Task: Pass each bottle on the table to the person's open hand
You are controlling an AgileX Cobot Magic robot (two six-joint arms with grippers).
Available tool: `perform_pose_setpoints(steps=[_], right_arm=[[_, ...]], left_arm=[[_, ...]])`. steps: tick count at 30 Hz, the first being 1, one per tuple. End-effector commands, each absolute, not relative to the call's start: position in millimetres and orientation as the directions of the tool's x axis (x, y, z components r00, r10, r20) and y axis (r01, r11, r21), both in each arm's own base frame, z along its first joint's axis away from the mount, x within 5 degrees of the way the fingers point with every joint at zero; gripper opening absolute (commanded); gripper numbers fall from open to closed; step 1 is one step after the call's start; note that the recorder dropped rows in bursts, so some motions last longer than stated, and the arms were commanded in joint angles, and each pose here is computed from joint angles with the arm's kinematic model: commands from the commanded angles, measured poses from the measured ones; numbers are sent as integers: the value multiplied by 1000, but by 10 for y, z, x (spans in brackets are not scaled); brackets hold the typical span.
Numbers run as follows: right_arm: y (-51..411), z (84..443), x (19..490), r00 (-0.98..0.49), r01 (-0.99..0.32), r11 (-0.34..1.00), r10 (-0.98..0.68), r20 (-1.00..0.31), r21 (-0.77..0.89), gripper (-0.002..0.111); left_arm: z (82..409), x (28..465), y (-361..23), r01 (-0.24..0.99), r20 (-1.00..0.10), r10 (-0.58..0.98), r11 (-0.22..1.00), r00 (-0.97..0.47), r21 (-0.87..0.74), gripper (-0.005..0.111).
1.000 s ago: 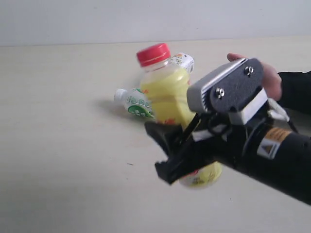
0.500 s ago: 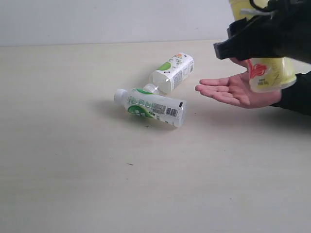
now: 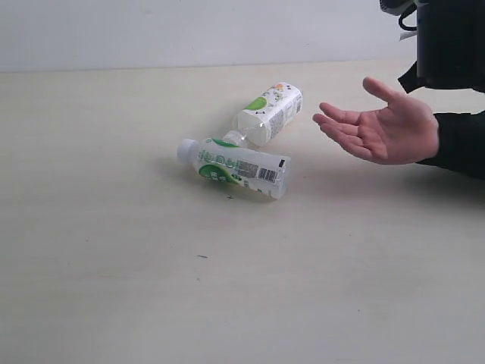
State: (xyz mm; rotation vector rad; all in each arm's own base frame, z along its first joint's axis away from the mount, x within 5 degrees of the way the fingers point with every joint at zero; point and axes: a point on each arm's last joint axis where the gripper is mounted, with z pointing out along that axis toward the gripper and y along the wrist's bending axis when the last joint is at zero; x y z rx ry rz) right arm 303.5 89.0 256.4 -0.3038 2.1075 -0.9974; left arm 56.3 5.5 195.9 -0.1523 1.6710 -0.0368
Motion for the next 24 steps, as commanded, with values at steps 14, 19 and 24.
perform_pose_setpoints(steps=[14,19,24], right_arm=[[1274,2293,2996,-548,-197,963,-262,-794,-182,0],[1225,2187,2918,-575,-204,960,-275,-771,-190,0],[1117,1966,2721,-622,-240,941,-338,-707,-239,0]], left_arm=[[1962,558,55,-78,-988,-123,990,-91,-116,0],[1962,558,55,-78,-988,-123,990,-91,-116,0],[1962,558,55,-78,-988,-123,990,-91,-116,0]])
